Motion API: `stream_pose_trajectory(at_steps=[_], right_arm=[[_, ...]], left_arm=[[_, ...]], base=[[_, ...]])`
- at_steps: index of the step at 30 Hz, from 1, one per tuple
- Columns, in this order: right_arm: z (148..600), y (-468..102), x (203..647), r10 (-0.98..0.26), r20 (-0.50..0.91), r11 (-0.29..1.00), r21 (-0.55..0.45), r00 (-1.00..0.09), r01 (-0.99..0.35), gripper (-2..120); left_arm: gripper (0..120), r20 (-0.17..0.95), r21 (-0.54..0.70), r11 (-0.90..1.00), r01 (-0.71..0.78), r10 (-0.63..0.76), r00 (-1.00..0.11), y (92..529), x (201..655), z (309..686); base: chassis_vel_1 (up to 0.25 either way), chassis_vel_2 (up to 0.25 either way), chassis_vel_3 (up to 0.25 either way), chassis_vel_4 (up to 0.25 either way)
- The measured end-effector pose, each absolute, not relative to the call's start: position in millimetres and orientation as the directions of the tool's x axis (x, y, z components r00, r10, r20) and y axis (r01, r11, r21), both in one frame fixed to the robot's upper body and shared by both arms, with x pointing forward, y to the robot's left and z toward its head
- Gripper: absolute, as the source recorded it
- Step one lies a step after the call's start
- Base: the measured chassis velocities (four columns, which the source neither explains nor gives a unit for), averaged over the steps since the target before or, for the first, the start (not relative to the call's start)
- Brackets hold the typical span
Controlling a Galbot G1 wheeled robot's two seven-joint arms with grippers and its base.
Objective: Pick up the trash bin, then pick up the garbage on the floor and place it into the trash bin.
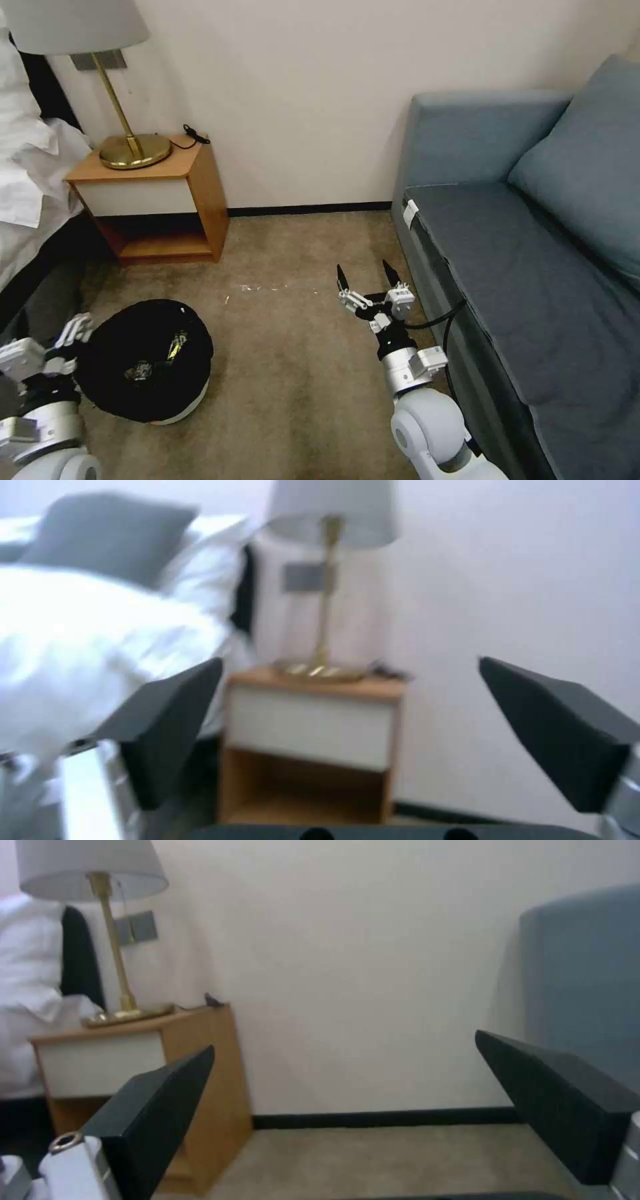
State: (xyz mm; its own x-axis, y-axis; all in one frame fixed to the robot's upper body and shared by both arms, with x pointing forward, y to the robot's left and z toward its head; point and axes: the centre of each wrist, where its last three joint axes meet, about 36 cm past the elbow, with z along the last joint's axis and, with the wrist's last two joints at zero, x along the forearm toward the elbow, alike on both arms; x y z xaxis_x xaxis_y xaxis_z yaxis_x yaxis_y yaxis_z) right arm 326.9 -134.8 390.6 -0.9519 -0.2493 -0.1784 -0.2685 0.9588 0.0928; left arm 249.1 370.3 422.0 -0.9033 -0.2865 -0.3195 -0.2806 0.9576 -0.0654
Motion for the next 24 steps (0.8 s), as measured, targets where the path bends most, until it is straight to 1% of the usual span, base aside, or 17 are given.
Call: stream_pose_trajectory(at_steps=[1, 2, 3, 4, 5, 7, 9, 11, 12, 14, 24], right_arm=[[389.7, -135.5, 326.4, -0.248, -0.179, 0.96, 0.084, -0.952, -0.266, 100], [385.9, -138.8, 323.5, -0.236, -0.183, 0.968, 0.045, -0.954, -0.248, 100], [385.2, -139.4, 322.6, -0.232, -0.183, 0.969, 0.04, -0.955, -0.243, 100], [382.6, -142.0, 319.4, -0.212, -0.185, 0.975, 0.034, -0.96, -0.222, 100], [382.6, -142.0, 319.4, -0.212, -0.185, 0.975, 0.034, -0.96, -0.222, 100], [381.4, -146.2, 316.5, -0.184, -0.195, 0.981, 0.019, -0.963, -0.191, 100], [382.8, -161.1, 313.9, -0.122, -0.221, 0.993, -0.029, -0.968, -0.119, 100], [383.6, -164.9, 313.4, -0.108, -0.227, 0.994, -0.039, -0.968, -0.102, 100], [385.2, -174.4, 311.4, -0.075, -0.235, 0.996, -0.056, -0.969, -0.063, 100], [385.8, -178.7, 308.0, -0.056, -0.232, 0.997, -0.061, -0.971, -0.043, 100], [385.9, -179.7, 306.3, -0.049, -0.224, 0.998, -0.06, -0.973, -0.036, 100]], left_arm=[[98, -0.329, -0.062, 0.962, -0.265, -0.27, -0.905, 368.2, 249.3, 425.0], [100, -0.358, -0.051, 0.979, -0.196, -0.201, -0.912, 358.0, 250.3, 437.4], [100, -0.36, -0.05, 0.981, -0.185, -0.19, -0.913, 356.0, 250.5, 438.7], [100, -0.348, -0.054, 0.989, -0.14, -0.15, -0.926, 345.3, 251.1, 441.0], [100, -0.348, -0.054, 0.989, -0.14, -0.15, -0.926, 345.3, 251.1, 441.0], [100, -0.31, -0.076, 0.992, -0.103, -0.122, -0.943, 330.2, 250.9, 438.0], [100, -0.247, -0.129, 0.987, -0.099, -0.128, -0.961, 303.8, 250.6, 427.9], [100, -0.234, -0.144, 0.984, -0.102, -0.134, -0.963, 297.1, 250.7, 424.5], [100, -0.203, -0.168, 0.98, -0.108, -0.142, -0.969, 282.0, 250.6, 413.5], [100, -0.187, -0.173, 0.979, -0.105, -0.137, -0.973, 272.8, 248.7, 403.8], [100, -0.181, -0.172, 0.979, -0.106, -0.138, -0.974, 270.4, 247.5, 399.2]], base=[[0.0, 0.0, 0.0, 0.0], [0.0, 0.0, 0.0, 0.0], [0.0, 0.0, 0.0, 0.0], [0.0, 0.0, 0.0, 0.0], [0.0, 0.0, 0.0, 0.0], [0.0, 0.0, 0.0, 0.0], [0.0, 0.0, 0.0, 0.0], [0.0, 0.0, 0.0, 0.0], [0.0, 0.0, 0.0, 0.0], [0.0, 0.0, 0.0, 0.0], [0.0, 0.0, 0.0, 0.0]])
